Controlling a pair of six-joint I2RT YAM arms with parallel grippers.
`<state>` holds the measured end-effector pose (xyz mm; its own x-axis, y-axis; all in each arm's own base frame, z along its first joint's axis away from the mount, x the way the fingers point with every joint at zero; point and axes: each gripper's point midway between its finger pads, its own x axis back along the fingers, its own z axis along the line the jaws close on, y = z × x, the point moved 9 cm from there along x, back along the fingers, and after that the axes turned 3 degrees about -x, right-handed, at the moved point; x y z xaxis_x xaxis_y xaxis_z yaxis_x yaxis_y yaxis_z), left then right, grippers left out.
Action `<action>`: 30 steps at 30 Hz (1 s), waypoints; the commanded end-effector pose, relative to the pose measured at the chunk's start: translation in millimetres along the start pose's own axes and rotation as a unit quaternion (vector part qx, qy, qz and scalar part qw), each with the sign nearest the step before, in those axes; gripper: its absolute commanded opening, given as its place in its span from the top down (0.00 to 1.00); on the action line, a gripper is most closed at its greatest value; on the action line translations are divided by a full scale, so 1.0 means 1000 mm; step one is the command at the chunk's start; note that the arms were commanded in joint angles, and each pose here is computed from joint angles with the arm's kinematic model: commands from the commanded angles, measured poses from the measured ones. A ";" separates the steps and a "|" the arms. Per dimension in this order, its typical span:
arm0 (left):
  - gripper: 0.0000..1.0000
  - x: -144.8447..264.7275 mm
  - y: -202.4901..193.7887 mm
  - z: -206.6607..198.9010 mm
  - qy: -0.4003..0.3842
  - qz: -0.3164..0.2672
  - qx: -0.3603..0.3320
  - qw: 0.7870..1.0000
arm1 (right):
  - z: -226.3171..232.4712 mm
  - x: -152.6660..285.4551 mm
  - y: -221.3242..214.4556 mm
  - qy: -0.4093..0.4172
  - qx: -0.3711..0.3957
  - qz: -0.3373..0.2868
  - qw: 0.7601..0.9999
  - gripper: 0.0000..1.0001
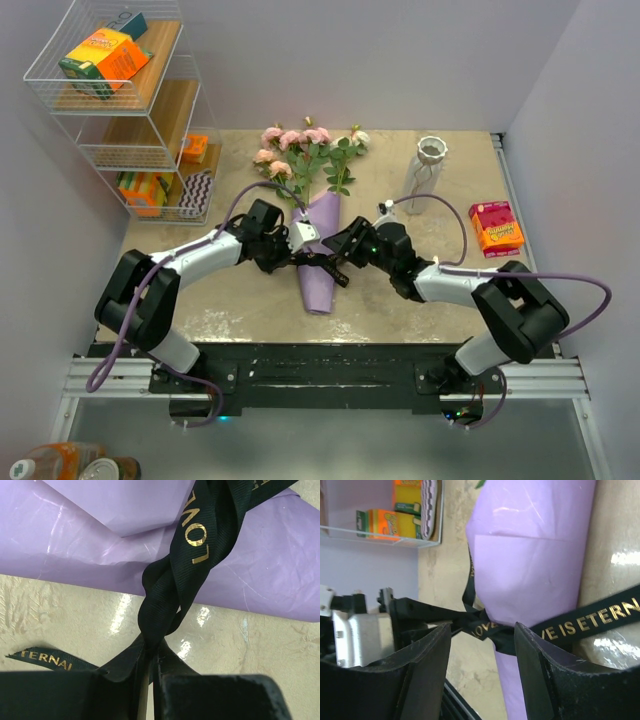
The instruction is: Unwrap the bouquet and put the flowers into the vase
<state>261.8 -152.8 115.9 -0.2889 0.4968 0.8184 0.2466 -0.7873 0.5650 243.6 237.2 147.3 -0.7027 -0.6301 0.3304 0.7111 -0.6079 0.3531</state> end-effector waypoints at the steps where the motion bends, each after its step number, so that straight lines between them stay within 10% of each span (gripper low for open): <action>1: 0.90 0.011 0.018 0.003 0.003 -0.029 0.003 1.000 | -0.003 0.003 -0.005 -0.006 0.015 0.023 1.000 0.43; 30: 0.93 0.018 0.020 0.005 0.007 -0.021 -0.002 1.000 | -0.018 0.000 -0.009 -0.024 -0.061 0.021 0.998 0.34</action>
<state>259.5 -152.9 122.5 -0.2692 0.4952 0.8260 0.2667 -0.7858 0.5580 223.4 227.4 115.7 -0.6259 -0.6203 0.4728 0.7670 -0.5995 0.2289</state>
